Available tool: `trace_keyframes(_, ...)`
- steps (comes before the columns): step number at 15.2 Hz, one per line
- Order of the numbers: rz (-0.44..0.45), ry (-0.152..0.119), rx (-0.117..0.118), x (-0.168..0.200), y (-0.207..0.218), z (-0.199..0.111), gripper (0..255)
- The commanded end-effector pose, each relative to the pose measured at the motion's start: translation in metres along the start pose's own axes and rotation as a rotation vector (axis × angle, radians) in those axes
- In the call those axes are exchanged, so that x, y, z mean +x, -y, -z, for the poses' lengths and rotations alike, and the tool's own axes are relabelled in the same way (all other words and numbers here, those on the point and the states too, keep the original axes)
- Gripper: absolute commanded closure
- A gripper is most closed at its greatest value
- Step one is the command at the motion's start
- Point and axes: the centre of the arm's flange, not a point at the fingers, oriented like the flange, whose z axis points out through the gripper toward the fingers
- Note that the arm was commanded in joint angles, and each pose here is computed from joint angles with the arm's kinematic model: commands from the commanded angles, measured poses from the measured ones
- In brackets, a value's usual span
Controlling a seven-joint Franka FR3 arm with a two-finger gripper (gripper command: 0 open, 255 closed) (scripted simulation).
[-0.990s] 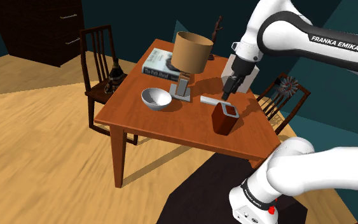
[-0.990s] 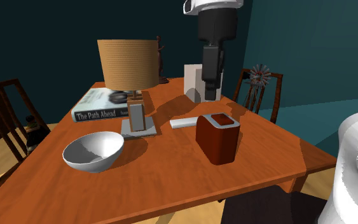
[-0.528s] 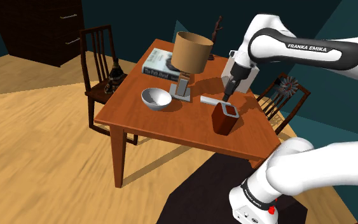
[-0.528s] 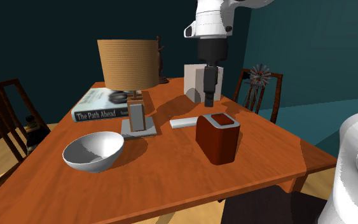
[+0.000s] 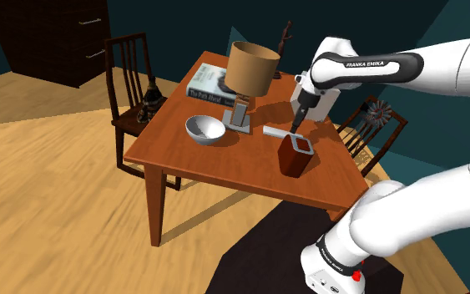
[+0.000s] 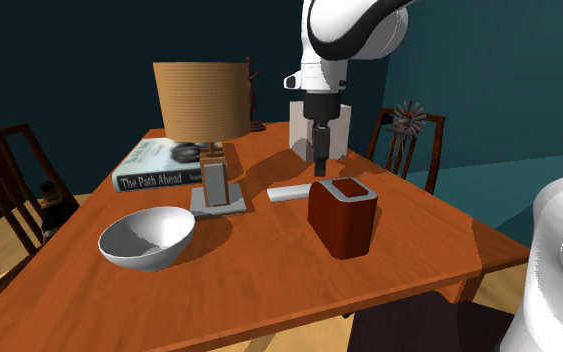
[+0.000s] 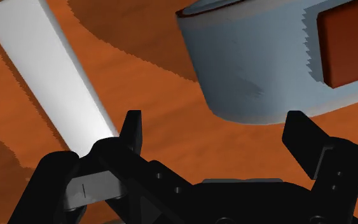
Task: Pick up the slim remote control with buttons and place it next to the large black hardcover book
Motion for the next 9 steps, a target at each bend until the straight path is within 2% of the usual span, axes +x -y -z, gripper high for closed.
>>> trace_keyframes(1,0.033,-0.002,0.0,0.003,-0.023,-0.015,0)
trace_keyframes(9,0.156,-0.009,0.009,0.028,-0.111,-0.07,0)
